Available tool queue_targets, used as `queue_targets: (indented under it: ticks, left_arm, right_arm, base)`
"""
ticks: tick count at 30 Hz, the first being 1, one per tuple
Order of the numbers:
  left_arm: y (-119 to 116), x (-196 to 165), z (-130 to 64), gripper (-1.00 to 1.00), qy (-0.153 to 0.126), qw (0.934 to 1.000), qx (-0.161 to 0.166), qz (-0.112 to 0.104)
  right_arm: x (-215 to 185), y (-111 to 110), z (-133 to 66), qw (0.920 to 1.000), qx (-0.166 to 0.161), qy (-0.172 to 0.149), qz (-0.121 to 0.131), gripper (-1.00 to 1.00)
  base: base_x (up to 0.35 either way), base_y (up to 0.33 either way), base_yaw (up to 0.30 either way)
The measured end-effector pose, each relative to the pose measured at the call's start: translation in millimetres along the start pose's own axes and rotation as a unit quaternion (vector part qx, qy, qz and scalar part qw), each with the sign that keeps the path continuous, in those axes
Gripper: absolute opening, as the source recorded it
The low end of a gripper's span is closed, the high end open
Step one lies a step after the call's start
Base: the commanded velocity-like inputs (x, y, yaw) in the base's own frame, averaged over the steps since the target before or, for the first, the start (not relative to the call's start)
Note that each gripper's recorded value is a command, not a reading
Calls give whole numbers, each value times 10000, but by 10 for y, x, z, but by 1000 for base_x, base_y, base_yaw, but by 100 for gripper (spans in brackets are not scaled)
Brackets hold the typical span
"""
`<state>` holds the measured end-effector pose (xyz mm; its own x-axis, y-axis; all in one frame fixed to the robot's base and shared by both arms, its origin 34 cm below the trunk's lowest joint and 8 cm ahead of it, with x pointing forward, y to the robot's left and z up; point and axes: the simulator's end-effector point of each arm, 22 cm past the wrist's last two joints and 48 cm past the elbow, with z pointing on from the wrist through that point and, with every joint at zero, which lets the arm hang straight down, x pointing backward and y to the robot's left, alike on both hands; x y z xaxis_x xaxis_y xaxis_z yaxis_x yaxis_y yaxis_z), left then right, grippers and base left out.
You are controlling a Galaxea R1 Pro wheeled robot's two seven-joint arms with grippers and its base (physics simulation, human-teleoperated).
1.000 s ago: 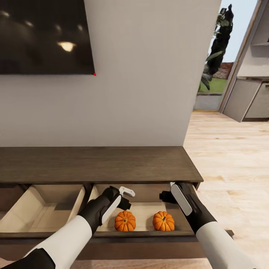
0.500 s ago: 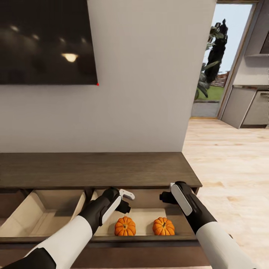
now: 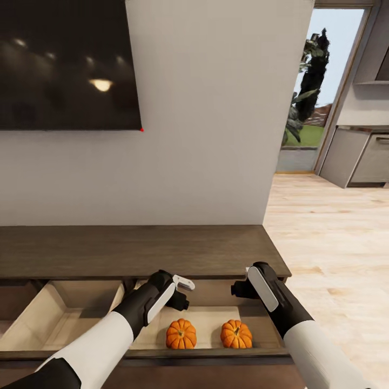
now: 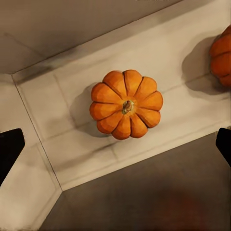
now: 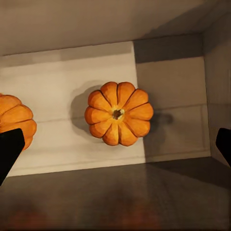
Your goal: Place each of the two pumpkins and all three candles from the living room inside a cabinet in the living room (use any cabinet), then make sure every cabinet is closed, and position the cauldron so it is next to a table in the living room.
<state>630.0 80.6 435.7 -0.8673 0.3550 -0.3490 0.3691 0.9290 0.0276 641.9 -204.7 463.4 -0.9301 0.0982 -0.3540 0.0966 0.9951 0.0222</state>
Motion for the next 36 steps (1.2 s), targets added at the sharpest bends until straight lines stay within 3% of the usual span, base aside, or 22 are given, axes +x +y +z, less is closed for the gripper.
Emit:
queue_targets:
  ticks: [16,36]
  left_arm:
    - [29,-130,-322,100,219,9997,48,-8]
    - [61,-364,-706,100,237,9997,82,-24]
  right_arm:
    - [-195,26,-300,10000,-6,26,-22,100]
    - [-442,87,-679,10000,-46,12,-43,100]
  base:
    - [0,0,0]
    - [0,0,0]
